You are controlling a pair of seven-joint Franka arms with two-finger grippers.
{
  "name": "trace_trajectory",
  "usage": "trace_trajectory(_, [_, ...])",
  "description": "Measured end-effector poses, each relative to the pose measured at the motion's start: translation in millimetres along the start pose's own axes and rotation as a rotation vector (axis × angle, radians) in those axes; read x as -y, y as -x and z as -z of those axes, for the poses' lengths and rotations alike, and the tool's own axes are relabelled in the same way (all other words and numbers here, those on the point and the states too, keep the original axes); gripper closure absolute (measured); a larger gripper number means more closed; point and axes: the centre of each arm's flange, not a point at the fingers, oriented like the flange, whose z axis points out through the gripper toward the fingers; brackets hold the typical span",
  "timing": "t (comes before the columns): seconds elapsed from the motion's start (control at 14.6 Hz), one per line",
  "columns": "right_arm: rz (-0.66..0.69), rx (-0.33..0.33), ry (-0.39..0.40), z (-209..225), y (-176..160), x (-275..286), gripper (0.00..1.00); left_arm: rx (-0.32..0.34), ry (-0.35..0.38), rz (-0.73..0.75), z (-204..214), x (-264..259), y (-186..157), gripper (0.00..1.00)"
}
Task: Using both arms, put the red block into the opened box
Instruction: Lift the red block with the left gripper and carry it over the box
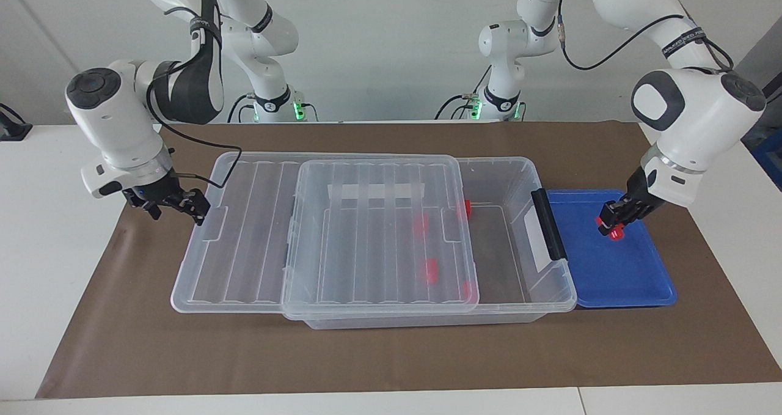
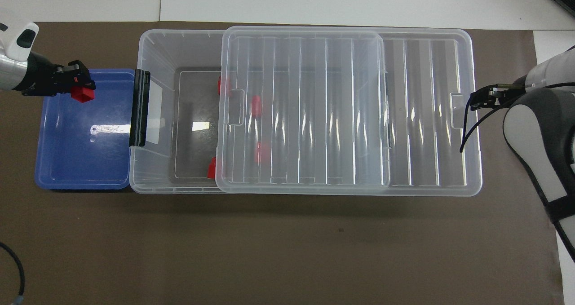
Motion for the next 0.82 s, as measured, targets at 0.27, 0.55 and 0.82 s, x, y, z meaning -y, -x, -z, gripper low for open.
trace_trajectory(0.27, [0.011,-0.002,0.027,0.0,-0.1,-2.0,0.00,-0.011,0.053,0.156,2.8,-64.3,17.5,0.65])
trace_trajectory(0.55, [0.013,0.002,0.033,0.2,0.4,-2.5,0.00,-0.059,0.103,0.213,-9.7,-124.6,36.7,0.65])
trace_trajectory(0.82, [0.010,-0.022,0.028,18.2,3.5,-4.5,0.00,-0.107,0.037,0.109,-48.0,-164.9,64.5,0.65])
